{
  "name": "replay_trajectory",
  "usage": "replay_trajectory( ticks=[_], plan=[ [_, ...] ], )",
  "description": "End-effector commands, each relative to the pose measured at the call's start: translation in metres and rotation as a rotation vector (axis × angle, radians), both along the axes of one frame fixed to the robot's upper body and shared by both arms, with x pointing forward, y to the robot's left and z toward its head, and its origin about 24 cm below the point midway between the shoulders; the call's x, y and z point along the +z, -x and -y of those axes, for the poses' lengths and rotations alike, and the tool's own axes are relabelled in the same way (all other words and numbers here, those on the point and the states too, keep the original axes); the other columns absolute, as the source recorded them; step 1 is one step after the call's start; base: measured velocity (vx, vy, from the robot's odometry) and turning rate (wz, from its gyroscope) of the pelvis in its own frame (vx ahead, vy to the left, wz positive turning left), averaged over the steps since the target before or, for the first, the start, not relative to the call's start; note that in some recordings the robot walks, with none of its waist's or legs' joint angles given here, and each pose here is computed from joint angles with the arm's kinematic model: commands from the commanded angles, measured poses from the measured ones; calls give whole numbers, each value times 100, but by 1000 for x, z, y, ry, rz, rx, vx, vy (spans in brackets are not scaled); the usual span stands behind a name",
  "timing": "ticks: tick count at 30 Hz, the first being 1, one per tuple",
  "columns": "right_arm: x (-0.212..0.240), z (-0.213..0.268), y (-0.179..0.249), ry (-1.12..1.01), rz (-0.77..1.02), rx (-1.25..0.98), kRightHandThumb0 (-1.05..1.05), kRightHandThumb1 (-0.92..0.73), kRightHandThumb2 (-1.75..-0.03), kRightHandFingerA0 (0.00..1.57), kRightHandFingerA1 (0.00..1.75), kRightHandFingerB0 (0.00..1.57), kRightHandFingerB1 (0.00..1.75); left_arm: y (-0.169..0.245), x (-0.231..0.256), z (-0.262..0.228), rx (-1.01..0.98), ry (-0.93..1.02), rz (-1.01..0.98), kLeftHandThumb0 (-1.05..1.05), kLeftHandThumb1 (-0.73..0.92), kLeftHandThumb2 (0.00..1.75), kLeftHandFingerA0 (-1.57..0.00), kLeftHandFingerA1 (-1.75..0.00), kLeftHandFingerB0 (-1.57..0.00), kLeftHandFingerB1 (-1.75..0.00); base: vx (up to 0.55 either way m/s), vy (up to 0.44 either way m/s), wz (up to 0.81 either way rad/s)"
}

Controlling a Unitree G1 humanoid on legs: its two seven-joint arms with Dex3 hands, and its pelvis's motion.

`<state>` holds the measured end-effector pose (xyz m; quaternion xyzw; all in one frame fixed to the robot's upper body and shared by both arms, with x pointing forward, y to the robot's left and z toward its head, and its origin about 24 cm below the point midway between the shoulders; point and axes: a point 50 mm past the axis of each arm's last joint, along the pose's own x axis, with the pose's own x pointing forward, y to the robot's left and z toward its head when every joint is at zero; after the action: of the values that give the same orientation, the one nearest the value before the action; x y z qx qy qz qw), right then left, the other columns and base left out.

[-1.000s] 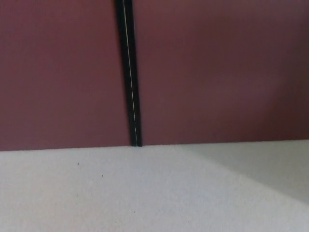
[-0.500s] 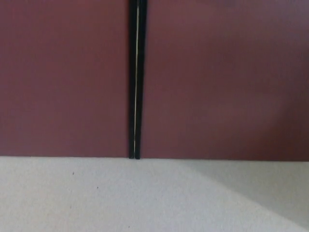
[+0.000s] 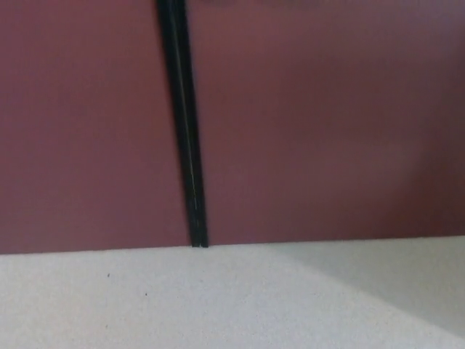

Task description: The robot walks towards the door handle and put its right hand on it and twist the handle

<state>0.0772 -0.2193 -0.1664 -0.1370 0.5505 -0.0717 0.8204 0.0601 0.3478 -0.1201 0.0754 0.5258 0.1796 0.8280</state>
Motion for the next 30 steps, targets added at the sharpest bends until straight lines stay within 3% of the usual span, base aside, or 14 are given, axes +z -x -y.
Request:
replay_trajectory(
  ticks=[1, 12, 13, 14, 18, 20, 21, 22, 24, 25, 27, 28, 29, 30],
  plan=[
    [0, 0, 0, -11, 3, -18, -7, -70, -60, 63, 54, 44, 42, -1, -1, 4, -35, 12, 8, -21, 32, 88, -60, -83, -35, -66, 176, -53, -48],
    [-1, -5, 1, -6, -11, 12, -6, -69, -59, 64, 55, 45, 43, 1, -1, 3, -59, -20, 1, -22, 29, 88, -44, -75, -28, -63, 168, 7, 7],
    [-1, -4, 1, -8, -8, 11, -6, -69, -59, 64, 56, 45, 43, 0, -1, 3, -71, -28, -6, -22, 35, 77, -39, -79, -29, -64, 172, -95, 10],
    [-1, -4, 1, -13, -2, 7, -6, -70, -59, 64, 56, 45, 43, 0, -1, 3, -80, -39, -12, -21, 29, 88, -40, -72, -28, -63, 203, -134, 8],
    [0, -3, -1, -5, 2, 2, -5, -70, -59, 64, 56, 45, 43, -2, -1, 3, -62, -43, -6, -24, 35, 76, -33, -75, -27, -63, 116, -145, -2],
    [0, -3, -1, -6, 4, -4, -6, -70, -59, 64, 56, 45, 43, -1, 0, 2, -45, -46, 4, -23, 28, 90, -34, -69, -26, -63, 57, -131, -14],
    [0, -2, -1, -7, 6, -8, -6, -70, -59, 64, 56, 44, 43, -1, 0, 2, -38, -49, 10, -25, 35, 78, -31, -75, -25, -63, 54, -114, 1],
    [0, -2, 0, -7, 7, -13, -6, -70, -59, 64, 56, 44, 42, -1, 0, 2, -32, -53, 15, -23, 27, 91, -33, -68, -25, -62, 0, 0, 0],
    [0, -1, 1, -2, 12, -27, -6, -70, -59, 64, 56, 44, 42, 0, 0, 2, -29, -52, 18, -23, 34, 79, -30, -76, -22, -61, 80, 9, -8],
    [0, 0, 1, 0, 20, -43, -5, -70, -59, 64, 56, 44, 42, 0, 0, 3, -32, -57, 20, -22, 29, 89, -33, -70, -20, -60, 93, 46, -8],
    [1, 1, 2, 7, 30, -64, -5, -70, -59, 64, 57, 43, 42, 2, 0, 2, -35, -65, 20, -22, 34, 80, -29, -76, -20, -60, 85, 119, -3],
    [1, 3, 2, 29, 45, -93, -4, -70, -59, 63, 57, 38, 40, 2, 0, 2, -37, -68, 23, -21, 26, 91, -30, -67, -18, -59, 114, 168, -6],
    [2, 4, 1, 48, 60, -125, -2, -52, -90, 58, 68, 26, 52, 2, 0, 2, -32, -70, 27, -21, 27, 93, -27, -66, -15, -58, 160, 293, 10],
    [2, 4, 1, 52, 64, -133, -2, -52, -90, 58, 68, 26, 52, 2, 0, 2, -30, -71, 28, -21, 27, 93, -27, -66, -15, -58, 265, 95, 42]
  ],
)
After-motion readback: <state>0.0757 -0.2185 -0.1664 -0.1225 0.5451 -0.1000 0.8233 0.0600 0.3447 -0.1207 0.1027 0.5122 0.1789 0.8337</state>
